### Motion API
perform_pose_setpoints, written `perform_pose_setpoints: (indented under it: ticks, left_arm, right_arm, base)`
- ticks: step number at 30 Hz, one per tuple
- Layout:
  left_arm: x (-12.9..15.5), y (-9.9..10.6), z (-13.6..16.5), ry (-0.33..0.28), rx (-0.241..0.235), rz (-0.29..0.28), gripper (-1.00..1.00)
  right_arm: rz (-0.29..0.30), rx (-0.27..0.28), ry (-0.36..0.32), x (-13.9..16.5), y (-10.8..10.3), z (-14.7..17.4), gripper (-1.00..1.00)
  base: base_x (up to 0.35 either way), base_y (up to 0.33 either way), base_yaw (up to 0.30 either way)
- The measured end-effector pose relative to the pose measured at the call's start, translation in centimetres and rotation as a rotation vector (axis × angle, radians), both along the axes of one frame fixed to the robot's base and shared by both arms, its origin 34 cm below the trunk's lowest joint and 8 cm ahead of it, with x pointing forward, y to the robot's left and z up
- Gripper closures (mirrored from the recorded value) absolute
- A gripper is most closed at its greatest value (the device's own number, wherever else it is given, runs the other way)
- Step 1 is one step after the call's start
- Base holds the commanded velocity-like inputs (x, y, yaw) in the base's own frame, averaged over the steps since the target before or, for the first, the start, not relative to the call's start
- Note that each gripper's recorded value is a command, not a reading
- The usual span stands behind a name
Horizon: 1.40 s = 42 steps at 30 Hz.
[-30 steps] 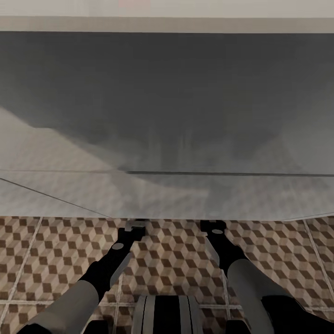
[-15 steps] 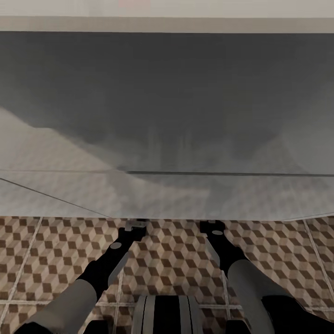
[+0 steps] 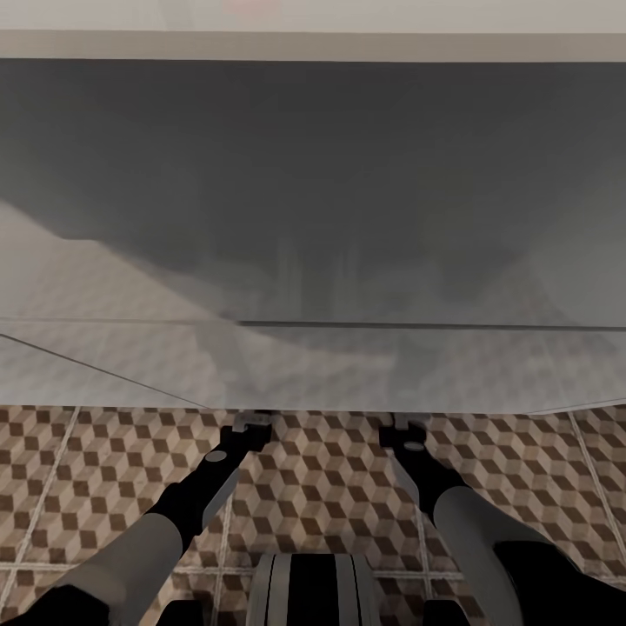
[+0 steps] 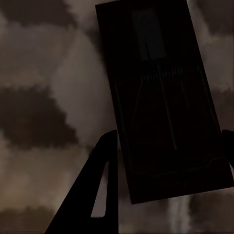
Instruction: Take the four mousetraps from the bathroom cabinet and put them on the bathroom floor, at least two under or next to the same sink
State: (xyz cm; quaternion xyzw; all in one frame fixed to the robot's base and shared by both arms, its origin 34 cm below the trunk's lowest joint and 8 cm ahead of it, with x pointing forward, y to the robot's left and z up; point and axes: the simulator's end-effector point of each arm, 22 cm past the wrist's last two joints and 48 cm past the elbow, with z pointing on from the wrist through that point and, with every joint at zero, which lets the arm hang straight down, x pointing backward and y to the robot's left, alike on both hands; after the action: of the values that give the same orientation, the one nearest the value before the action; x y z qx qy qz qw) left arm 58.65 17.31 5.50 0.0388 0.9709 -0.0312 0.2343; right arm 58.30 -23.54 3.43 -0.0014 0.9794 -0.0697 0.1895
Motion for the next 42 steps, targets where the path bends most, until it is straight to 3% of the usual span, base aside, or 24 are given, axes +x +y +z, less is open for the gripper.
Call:
perform_pose_setpoints:
  ticks: [13,36,42]
  left_arm:
    - [-1.4,1.2,-1.4,0.059,0.033,-0.004,1.0]
    - [-1.4,1.2,-1.5,0.063,0.033,-0.003,1.0]
    - [-1.4,1.2,-1.5,0.063,0.033,-0.003,1.0]
  right_arm:
    - [0.015,-0.001,0.017,-0.9,0.1,-0.4,1.0]
    - [0.016,0.031,0.011,-0.8,0.6,-0.4,1.0]
    - [0.03,0.04,0.013,-0.8,-0.3,-0.6,1.0]
  base:
    - [0.0,0.0,0.0]
    - [0.0,0.0,0.0]
    - [0.0,0.0,0.0]
